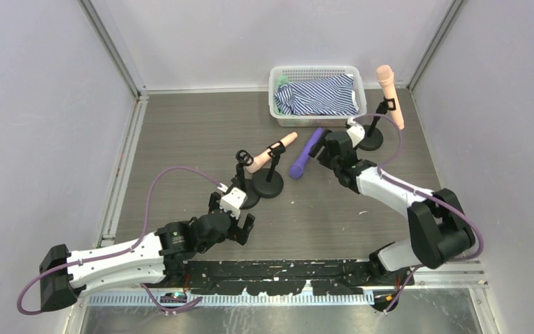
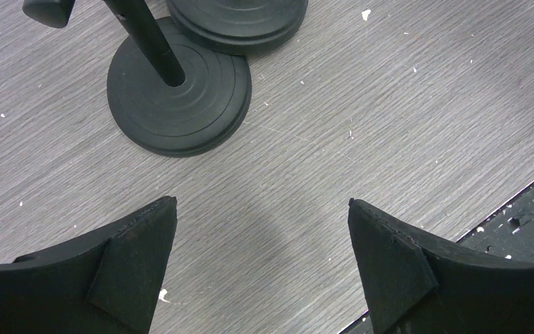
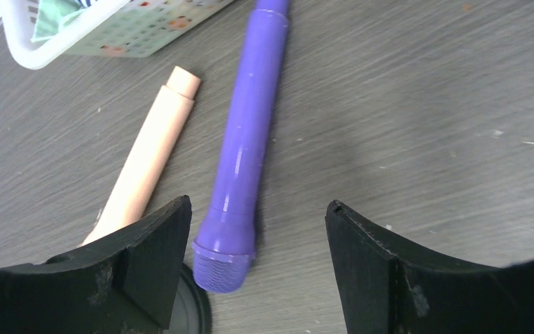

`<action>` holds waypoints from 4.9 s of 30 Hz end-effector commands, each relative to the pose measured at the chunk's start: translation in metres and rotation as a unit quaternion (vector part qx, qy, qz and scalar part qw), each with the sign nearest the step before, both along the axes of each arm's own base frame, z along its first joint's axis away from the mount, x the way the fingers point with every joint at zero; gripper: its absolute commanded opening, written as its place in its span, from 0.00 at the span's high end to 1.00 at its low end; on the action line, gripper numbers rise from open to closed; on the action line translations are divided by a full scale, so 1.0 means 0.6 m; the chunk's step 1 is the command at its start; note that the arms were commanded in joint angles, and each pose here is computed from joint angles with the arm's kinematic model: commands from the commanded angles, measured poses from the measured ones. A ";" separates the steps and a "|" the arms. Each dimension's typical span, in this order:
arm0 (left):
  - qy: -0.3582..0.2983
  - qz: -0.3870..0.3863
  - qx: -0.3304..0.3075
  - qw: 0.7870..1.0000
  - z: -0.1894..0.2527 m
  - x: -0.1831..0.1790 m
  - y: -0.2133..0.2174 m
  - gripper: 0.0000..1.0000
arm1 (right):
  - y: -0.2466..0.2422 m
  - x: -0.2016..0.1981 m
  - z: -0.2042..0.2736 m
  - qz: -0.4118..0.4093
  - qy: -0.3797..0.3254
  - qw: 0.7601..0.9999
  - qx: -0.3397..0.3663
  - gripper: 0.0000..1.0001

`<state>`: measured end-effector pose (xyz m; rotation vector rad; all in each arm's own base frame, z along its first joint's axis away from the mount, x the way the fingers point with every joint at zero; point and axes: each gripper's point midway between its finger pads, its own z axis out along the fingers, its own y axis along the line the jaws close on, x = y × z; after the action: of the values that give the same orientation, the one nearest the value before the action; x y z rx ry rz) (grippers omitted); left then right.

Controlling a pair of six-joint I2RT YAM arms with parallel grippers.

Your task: Attach the microphones to the stand

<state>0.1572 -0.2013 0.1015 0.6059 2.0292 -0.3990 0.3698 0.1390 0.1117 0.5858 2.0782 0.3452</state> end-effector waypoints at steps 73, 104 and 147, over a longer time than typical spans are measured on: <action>0.025 0.033 -0.187 0.982 0.130 -0.038 0.037 0.00 | -0.106 -0.138 0.171 0.062 -0.126 0.990 0.000 0.99; -0.069 -0.002 -0.118 0.991 0.441 0.021 -0.013 0.02 | 0.095 -0.202 0.268 0.390 -0.269 0.771 -0.426 0.99; -0.046 -0.233 0.012 0.971 0.419 -0.026 -0.080 0.08 | 0.213 -0.317 0.329 0.506 -0.470 0.386 -0.611 0.99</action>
<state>0.1492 -0.2504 0.3270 1.0816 1.8848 -0.5452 0.1897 0.2731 0.3123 -1.4640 0.7848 -0.2469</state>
